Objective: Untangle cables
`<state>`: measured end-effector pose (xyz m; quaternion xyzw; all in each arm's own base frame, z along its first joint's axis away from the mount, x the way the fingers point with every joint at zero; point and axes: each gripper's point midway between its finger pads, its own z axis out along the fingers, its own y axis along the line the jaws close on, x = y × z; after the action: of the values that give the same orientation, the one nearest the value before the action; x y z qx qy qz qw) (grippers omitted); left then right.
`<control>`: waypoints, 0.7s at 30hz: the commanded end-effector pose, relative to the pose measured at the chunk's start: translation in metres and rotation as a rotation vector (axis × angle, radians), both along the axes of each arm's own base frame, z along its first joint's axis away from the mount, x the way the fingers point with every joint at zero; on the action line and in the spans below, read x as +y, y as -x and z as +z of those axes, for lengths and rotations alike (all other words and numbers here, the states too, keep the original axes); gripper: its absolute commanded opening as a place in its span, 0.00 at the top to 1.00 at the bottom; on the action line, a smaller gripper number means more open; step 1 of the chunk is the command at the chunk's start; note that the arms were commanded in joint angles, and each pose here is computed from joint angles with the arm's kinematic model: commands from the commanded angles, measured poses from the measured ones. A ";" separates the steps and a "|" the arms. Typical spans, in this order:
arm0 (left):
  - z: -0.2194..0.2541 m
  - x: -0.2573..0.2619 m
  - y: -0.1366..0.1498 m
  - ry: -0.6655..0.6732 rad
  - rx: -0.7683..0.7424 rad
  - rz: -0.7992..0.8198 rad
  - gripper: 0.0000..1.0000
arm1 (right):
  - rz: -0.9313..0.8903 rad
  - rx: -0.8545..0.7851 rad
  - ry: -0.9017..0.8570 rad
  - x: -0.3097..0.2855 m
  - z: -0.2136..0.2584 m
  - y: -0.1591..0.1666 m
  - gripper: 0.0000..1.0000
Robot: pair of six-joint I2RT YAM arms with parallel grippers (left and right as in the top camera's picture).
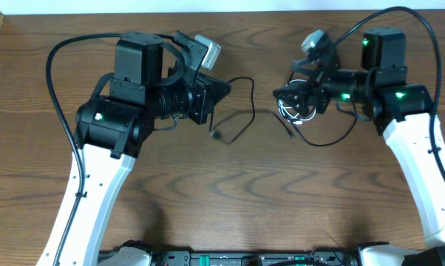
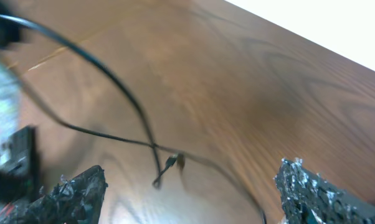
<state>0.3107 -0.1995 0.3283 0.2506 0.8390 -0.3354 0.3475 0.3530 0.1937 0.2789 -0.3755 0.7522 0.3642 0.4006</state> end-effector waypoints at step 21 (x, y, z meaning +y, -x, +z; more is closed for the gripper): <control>-0.022 -0.033 0.011 -0.011 0.078 -0.134 0.92 | 0.150 -0.139 0.080 0.056 -0.003 0.022 0.46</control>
<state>0.3045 -0.2271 0.2935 0.2776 0.8505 -0.3474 0.2809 0.3269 0.2490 0.2777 -0.4753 0.7003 0.3433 0.4071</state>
